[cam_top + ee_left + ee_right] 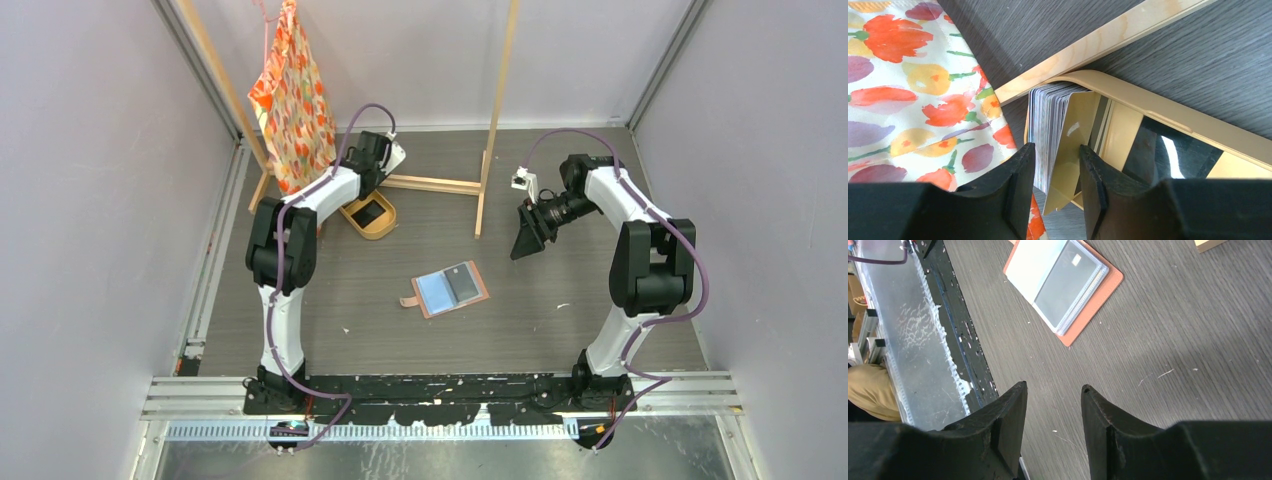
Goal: Put the credit cards into the card holder
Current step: Pick up the credit card from the storage box.
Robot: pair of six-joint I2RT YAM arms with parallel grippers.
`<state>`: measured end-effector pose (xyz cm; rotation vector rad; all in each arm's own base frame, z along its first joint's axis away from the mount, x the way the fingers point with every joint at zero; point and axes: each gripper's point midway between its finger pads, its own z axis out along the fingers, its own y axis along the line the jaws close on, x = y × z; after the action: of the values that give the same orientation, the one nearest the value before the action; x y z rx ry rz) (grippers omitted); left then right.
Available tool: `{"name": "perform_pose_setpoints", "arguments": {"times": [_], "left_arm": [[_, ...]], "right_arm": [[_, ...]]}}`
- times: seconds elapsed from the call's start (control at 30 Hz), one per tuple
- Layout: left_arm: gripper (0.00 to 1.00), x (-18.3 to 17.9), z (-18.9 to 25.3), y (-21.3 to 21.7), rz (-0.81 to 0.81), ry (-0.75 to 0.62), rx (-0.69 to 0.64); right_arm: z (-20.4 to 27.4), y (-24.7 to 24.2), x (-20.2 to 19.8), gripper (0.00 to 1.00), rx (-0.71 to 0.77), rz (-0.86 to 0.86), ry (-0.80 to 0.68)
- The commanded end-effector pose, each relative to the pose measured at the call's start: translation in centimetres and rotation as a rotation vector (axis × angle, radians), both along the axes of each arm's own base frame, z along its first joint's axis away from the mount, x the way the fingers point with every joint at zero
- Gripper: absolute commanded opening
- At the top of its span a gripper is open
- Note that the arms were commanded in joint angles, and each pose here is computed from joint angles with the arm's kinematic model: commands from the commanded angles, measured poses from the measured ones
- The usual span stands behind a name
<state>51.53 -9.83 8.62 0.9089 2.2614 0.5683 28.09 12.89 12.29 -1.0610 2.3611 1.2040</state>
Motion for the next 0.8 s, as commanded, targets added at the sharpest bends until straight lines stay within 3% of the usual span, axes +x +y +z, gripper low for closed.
{"name": "perform_pose_setpoints", "arguments": {"times": [0.0, 0.37, 0.77], "left_arm": [[0.39, 1.25, 4.12, 0.14, 0.025, -0.118, -0.026], [0.46, 1.23, 4.09, -0.06, 0.026, -0.120, -0.032], [0.45, 1.18, 4.65, -0.16, 0.033, -0.141, -0.037]], "right_arm": [[1.00, 0.40, 0.59, 0.49, 0.030, 0.016, -0.038], [1.02, 0.42, 0.49, 0.49, 0.034, 0.019, -0.030], [0.96, 0.47, 0.47, 0.49, 0.036, 0.022, -0.028]]}}
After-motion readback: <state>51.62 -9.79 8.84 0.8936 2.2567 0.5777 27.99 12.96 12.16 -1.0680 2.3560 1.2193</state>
